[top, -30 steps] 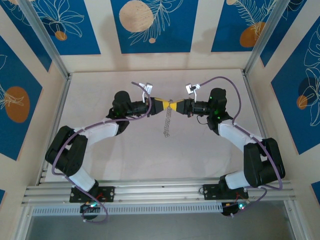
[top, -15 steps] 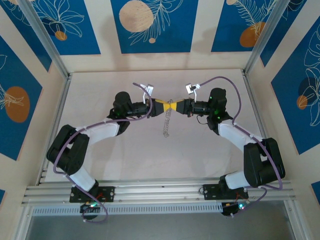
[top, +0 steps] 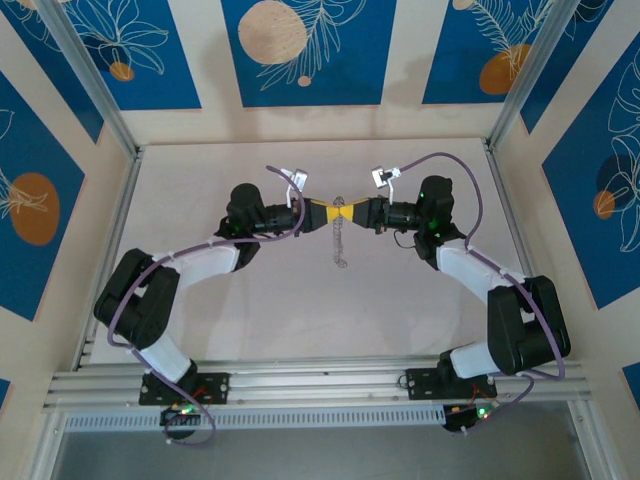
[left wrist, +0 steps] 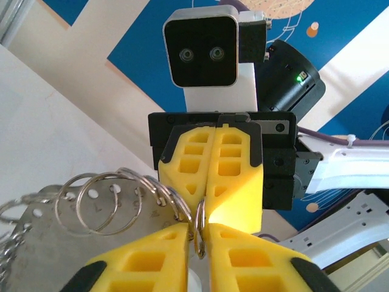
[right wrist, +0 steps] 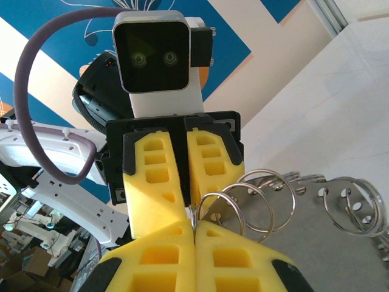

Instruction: Put the keys on the keyring

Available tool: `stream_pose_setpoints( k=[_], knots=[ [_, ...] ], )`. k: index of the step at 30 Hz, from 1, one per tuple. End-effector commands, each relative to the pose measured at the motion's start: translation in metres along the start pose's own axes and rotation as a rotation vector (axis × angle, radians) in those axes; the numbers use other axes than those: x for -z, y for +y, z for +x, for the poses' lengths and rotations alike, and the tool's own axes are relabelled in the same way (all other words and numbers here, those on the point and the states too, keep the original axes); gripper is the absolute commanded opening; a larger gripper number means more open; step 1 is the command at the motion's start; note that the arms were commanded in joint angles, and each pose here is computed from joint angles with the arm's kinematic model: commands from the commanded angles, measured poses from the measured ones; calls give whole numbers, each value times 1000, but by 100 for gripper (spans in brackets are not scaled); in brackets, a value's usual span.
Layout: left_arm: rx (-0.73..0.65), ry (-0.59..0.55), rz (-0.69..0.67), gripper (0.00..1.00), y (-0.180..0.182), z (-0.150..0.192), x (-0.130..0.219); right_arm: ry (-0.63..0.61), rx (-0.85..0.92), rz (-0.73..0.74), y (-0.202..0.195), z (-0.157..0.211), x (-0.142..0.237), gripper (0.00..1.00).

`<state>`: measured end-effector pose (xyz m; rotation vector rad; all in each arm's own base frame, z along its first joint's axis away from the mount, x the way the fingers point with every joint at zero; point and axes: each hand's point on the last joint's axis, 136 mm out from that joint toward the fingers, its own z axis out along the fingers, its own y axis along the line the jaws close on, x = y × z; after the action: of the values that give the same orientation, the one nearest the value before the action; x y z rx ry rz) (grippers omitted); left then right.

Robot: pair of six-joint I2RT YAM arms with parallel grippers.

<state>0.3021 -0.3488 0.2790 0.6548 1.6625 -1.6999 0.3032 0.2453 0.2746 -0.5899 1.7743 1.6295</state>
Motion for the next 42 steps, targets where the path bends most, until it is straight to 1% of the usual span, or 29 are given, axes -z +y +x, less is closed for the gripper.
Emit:
stream_pose_setpoints(
  k=[1,3,4,8,10,17,23,26,28,30,32,33,36,40,42],
  knots=[
    [-63,-25,42,22,-14,-11,-3,-15,52,-4,6,-9,-2,0],
    [-65,-30,45,22,-14,-13,-3,-13,53,-6,7,-9,-2,0],
    [-67,-31,47,20,-14,-14,-4,-13,54,-7,7,-9,-2,0],
    [-68,-31,53,5,-16,-16,-5,-14,54,-6,8,-10,-3,0],
    [-68,-29,54,0,-16,-15,-4,-14,54,-6,7,-10,-3,0],
    [-85,-36,61,0,-19,-16,-3,-14,45,1,8,-12,-3,0],
    [-111,-52,54,0,-21,-20,-3,-15,27,34,6,-16,-2,0],
    [-123,-61,42,0,-19,-24,-4,-21,16,49,5,-18,-1,6],
    [-138,-70,24,0,-19,-27,-4,-24,14,50,6,-19,0,18],
    [-154,-74,-8,0,-15,-29,-3,-35,9,67,6,-21,3,32],
    [-173,-85,-53,0,-11,-33,-2,-46,1,82,7,-22,8,42],
    [-180,-94,-78,0,-8,-36,0,-51,0,88,9,-22,11,46],
    [-189,-123,-140,0,2,-45,5,-68,-12,116,15,-19,20,53],
    [-206,-154,-193,0,9,-60,12,-68,-23,150,26,-5,26,56],
    [-211,-164,-223,0,13,-67,17,-55,-36,190,27,6,26,58]
  ],
)
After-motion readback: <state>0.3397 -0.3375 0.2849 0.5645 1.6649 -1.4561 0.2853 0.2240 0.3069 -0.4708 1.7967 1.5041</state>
